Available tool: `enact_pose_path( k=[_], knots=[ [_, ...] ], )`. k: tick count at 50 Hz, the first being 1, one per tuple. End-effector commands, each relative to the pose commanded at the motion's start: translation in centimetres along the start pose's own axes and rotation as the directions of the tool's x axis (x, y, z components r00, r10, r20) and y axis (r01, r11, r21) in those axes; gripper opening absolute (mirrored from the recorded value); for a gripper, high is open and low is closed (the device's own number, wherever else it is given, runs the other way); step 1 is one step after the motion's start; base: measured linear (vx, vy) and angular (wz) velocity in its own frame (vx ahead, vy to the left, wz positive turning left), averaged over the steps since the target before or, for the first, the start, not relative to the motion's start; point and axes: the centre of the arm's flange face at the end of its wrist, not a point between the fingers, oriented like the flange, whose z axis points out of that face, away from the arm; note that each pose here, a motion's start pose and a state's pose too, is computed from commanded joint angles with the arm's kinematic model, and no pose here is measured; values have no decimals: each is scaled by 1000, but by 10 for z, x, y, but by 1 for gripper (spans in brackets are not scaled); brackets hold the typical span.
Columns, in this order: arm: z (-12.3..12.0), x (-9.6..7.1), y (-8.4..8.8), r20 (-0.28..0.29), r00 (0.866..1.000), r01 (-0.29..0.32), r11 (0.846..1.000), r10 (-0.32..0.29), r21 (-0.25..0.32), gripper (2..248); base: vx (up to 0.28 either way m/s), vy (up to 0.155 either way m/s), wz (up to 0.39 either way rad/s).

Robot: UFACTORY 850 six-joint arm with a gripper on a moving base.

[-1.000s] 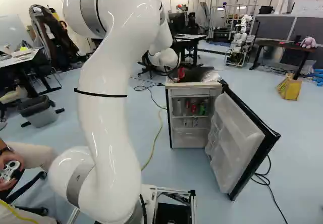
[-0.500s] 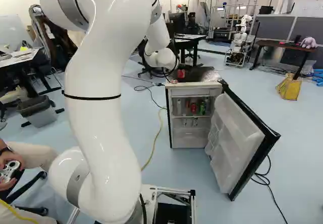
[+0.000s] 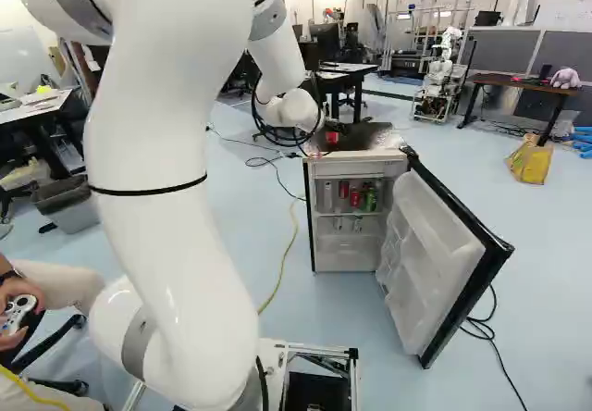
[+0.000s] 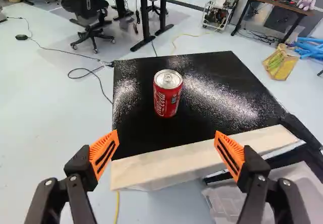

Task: Grab a drink from the fridge

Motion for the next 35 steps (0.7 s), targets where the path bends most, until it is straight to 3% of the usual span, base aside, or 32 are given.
enact_pose_path(
  k=[15, 35],
  knots=[
    [-33, -4, 14, -3, 1000, -22, 999, 22, -27, 247, 0, 0, 0],
    [-71, -15, 42, 89, 988, -116, 989, 125, -96, 247, 0, 0, 0]
  ],
)
